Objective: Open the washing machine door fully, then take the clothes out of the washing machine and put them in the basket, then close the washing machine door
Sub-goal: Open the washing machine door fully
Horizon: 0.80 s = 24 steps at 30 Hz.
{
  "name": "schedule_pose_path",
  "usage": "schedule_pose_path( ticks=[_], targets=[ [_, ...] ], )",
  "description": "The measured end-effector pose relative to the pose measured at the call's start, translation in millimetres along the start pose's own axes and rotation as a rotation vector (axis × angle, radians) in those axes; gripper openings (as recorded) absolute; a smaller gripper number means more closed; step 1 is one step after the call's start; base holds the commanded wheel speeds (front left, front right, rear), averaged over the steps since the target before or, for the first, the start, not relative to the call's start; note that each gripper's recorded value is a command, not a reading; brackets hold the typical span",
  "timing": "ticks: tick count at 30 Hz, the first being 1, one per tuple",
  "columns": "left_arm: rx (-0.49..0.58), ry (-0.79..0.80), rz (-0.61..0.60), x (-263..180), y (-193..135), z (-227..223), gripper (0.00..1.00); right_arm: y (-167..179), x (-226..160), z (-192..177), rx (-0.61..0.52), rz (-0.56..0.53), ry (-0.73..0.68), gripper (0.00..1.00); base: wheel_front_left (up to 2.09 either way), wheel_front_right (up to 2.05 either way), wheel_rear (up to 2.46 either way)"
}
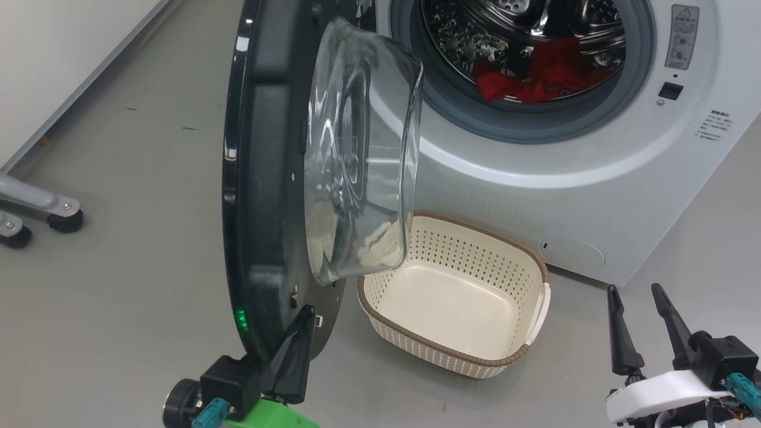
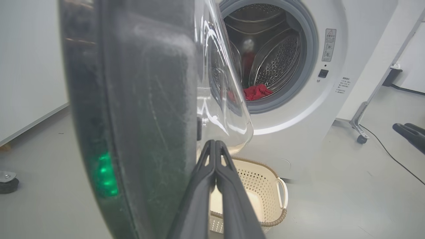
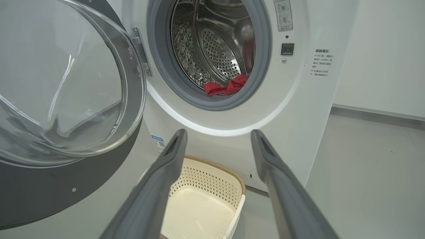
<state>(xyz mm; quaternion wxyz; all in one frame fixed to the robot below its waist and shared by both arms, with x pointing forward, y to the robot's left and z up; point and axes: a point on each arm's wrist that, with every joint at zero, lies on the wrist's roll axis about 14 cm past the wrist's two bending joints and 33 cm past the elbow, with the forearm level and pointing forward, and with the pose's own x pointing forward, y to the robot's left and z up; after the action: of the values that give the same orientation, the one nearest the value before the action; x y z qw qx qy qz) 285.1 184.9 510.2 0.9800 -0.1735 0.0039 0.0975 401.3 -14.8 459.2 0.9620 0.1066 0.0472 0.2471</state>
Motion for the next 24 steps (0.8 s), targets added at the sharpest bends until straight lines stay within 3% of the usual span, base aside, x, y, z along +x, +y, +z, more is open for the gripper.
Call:
schedule_pose_path(
  ticks=[24],
  targets=[
    [0.044,-0.061,0.242,4,81,12,0.0,-12,4,-6,0.01,-0.026,0.007,1.0,0.0,0.0,0.0]
  ],
)
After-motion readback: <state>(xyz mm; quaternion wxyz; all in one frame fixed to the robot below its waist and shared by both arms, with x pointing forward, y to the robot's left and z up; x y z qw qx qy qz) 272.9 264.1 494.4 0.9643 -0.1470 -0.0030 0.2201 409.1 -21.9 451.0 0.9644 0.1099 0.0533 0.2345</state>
